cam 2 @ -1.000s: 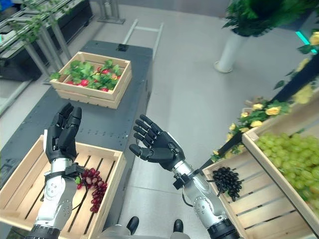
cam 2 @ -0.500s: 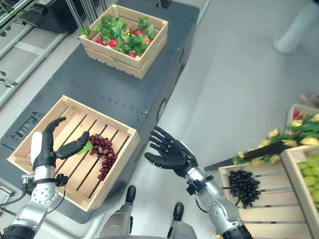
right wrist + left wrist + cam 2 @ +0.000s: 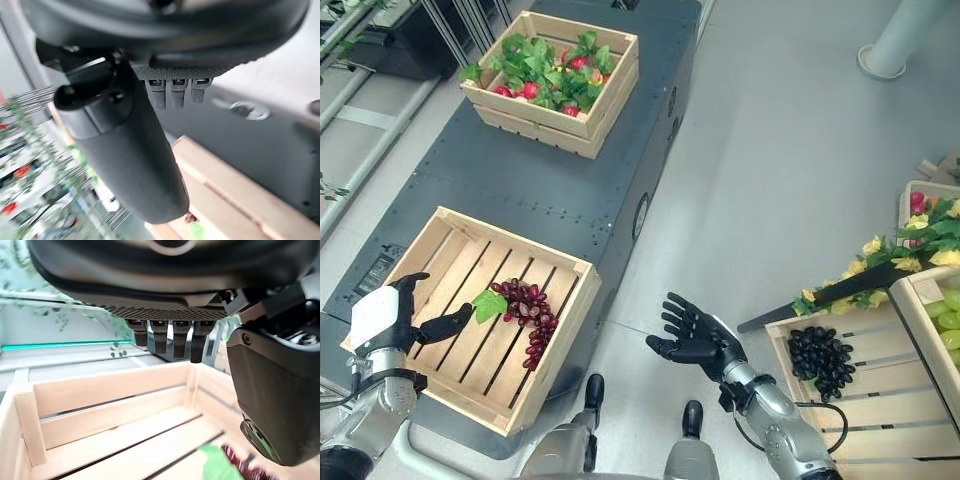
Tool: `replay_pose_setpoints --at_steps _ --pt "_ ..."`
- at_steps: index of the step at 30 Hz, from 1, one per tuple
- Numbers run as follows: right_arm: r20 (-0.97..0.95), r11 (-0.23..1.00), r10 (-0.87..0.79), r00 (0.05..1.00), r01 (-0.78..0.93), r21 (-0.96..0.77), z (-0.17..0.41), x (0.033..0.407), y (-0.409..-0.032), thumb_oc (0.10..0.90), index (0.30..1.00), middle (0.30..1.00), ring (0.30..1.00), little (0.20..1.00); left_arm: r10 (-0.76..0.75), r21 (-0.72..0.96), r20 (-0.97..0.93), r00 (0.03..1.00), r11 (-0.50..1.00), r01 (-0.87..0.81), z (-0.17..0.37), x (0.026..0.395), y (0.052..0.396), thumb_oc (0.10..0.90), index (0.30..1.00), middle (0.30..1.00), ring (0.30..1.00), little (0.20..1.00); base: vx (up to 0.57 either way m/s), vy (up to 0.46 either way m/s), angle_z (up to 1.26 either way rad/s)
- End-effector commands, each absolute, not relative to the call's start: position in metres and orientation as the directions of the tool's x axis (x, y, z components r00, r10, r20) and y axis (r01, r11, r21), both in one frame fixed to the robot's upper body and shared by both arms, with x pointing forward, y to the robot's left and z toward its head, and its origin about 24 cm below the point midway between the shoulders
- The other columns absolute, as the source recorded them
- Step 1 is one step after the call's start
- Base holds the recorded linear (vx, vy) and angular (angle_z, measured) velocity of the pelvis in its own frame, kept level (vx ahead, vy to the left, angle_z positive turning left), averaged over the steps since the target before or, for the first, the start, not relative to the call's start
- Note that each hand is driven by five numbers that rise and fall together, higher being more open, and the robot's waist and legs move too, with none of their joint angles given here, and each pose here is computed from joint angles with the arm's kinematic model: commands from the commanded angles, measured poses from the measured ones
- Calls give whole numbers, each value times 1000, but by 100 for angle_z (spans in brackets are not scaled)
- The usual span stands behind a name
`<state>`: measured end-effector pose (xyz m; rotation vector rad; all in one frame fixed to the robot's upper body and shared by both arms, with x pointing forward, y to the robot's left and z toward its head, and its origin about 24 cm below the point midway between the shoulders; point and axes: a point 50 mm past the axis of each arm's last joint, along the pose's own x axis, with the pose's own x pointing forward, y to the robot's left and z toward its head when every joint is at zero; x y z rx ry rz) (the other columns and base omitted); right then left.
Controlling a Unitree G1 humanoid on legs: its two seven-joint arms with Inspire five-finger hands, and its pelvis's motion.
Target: Pick up the fruits from the basket on one side to the basket on the other side
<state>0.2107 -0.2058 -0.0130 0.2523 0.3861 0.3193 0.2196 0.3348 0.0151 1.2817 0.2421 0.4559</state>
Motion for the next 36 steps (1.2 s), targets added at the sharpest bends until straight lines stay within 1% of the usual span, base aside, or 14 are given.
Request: replay_pose_setpoints --at_steps 1,4,6,13,16,18,20,26,29,32,36 --pt "-156 879 455 877 -414 237 26 230 -186 800 900 900 900 900 418 954 291 860 -57 -295 66 247 360 800 900 900 900 900 -19 49 0" --pt "-153 878 460 874 -424 221 28 233 -188 800 900 900 900 900 381 956 292 877 -138 -258 69 253 358 800 900 900 900 900 -26 52 -2" --pt "-154 878 466 872 -433 204 32 237 -191 800 900 900 900 900 326 943 306 894 -232 -239 76 260 357 800 900 900 900 900 -42 83 -7" --pt "-144 886 458 877 -437 157 40 246 -197 800 900 900 900 900 229 925 254 940 -341 -167 86 280 348 800 900 900 900 900 -36 53 -5" --pt "-146 890 452 880 -433 142 42 248 -199 800 900 900 900 900 220 916 229 948 -377 -134 92 287 348 800 900 900 900 900 -42 35 -3" --pt "-146 890 452 880 -434 140 42 248 -200 800 900 900 900 900 228 922 218 949 -367 -123 92 287 349 800 900 900 900 900 -17 14 0" --pt "-144 886 457 878 -433 165 42 248 -201 800 900 900 900 900 241 922 172 955 -381 -70 93 288 352 800 900 900 900 900 -19 14 3" --pt "-133 894 440 888 -421 154 45 250 -203 800 900 900 900 900 187 915 97 978 -404 -14 99 294 347 800 900 900 900 900 -5 -1 0" --pt "-130 894 442 888 -423 149 47 249 -205 800 900 900 900 900 147 923 47 988 -385 14 102 293 347 800 900 900 900 900 0 0 0" --pt "-129 896 437 890 -419 145 48 249 -208 800 900 900 900 900 132 916 26 991 -401 29 108 292 347 800 900 900 900 900 0 0 0" --pt "-122 898 431 894 -412 152 49 249 -209 800 900 900 900 900 150 900 35 988 -436 34 113 289 350 800 900 900 900 900 0 0 0"
